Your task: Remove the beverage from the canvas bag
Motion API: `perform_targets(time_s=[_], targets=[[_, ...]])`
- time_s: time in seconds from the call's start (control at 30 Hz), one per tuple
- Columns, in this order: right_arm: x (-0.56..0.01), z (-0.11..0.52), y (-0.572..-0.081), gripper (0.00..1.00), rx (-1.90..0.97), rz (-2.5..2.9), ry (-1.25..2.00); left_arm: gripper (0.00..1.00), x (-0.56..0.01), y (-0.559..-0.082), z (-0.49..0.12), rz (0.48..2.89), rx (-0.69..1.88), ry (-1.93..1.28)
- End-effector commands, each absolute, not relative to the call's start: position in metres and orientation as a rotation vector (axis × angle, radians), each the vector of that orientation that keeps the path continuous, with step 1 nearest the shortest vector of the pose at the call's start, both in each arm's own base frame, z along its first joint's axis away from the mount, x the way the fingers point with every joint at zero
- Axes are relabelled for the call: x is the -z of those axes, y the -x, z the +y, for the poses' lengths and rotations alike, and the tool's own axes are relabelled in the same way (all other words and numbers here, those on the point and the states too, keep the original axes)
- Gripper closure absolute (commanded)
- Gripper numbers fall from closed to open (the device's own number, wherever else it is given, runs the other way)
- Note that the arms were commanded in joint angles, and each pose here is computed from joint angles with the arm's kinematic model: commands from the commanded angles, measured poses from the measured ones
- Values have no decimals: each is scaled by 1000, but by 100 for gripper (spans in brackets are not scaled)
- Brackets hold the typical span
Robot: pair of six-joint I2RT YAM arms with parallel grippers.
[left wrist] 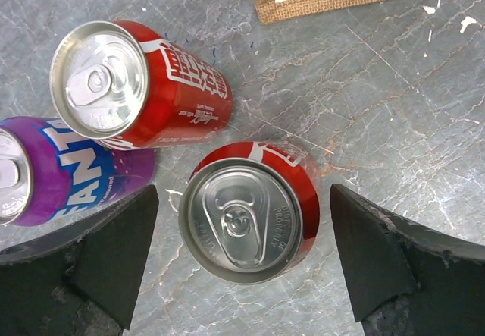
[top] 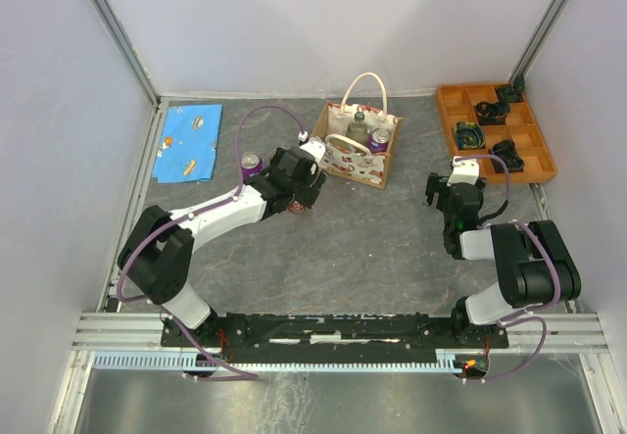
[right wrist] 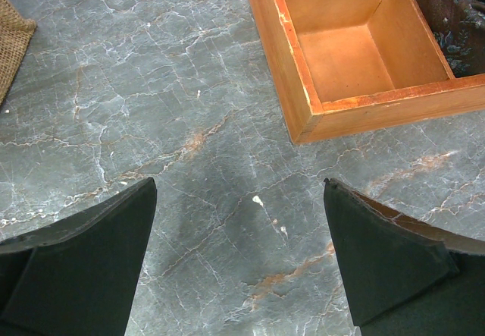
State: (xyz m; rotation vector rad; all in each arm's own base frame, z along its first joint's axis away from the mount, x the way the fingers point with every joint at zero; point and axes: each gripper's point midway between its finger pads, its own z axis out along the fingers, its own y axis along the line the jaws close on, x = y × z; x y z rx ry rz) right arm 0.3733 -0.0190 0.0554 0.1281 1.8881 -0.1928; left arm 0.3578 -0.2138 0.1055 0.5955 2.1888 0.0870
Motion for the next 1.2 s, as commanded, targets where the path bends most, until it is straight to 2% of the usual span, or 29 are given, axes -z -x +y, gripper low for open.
perform_targets(time_s=[0.0, 0.17, 0.47, 0.57, 0.77, 0.87, 0.97, 1.03, 1.07, 1.17], targets=[[-71, -17, -385, 1, 187, 1838, -117, 1, -152, -368, -220, 2100, -45, -499], [-71, -17, -385, 1, 188, 1839, -117, 0, -185, -367, -225, 2053, 20, -476], [-72, -18, -385, 1, 188, 1838, -116, 5, -320, -389, -267, 1781, 217, -503], [-72, -17, -385, 1, 187, 1837, -117, 11, -345, -406, -288, 1710, 251, -525], [-71, -17, -385, 1, 188, 1839, -115, 32, -380, -441, -330, 1621, 333, -567], [-71, -18, -385, 1, 189, 1839, -117, 42, -374, -459, -348, 1628, 382, -581], [-71, -17, -385, 1, 187, 1839, -116, 40, -354, -475, -362, 1658, 450, -589], [-71, -17, -385, 1, 188, 1839, -116, 24, -337, -485, -369, 1678, 482, -590], [-72, -18, -385, 1, 188, 1838, -116, 23, -331, -488, -371, 1684, 489, -588], [-71, -17, -385, 1, 189, 1839, -115, 26, -312, -497, -375, 1710, 482, -582]])
